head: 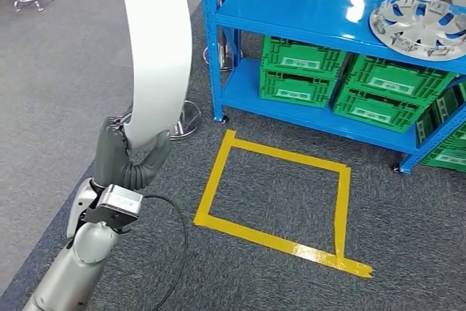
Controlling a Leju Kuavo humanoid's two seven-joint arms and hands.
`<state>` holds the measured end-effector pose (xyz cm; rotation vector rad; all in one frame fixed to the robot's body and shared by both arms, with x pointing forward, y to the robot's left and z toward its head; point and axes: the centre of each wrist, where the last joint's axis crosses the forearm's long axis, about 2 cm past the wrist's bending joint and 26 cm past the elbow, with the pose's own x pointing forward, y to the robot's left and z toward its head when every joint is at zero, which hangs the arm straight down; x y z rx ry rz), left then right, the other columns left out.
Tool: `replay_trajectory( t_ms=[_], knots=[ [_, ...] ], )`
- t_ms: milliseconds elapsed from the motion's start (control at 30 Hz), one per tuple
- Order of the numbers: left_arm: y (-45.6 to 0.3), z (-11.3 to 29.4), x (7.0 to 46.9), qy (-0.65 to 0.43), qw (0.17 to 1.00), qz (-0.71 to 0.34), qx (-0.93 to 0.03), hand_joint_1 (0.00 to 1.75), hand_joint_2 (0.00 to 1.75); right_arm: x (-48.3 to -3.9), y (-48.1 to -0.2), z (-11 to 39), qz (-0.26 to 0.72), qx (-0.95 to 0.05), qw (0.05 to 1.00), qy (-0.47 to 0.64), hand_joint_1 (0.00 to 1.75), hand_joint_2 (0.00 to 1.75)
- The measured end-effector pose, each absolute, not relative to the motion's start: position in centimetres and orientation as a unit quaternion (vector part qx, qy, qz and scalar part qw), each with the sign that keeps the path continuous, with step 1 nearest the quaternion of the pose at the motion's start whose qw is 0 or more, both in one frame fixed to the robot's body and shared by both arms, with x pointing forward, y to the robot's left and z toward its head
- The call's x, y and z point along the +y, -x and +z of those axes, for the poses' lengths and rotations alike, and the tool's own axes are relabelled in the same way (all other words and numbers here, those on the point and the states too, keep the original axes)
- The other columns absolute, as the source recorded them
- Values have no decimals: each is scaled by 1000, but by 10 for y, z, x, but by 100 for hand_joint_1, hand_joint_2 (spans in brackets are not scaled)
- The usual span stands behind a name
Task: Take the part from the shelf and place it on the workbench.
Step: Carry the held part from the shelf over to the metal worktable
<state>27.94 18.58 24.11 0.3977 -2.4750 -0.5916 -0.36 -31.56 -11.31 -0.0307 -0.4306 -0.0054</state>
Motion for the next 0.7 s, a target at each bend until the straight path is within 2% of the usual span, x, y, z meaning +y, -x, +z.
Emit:
replay_trajectory(
  t_ms=[700],
  knots=[
    [-279, 242, 186, -149, 278, -220, -923, 175, 175, -316, 2, -113, -3, -215, 976, 16, 0, 175]
  ],
)
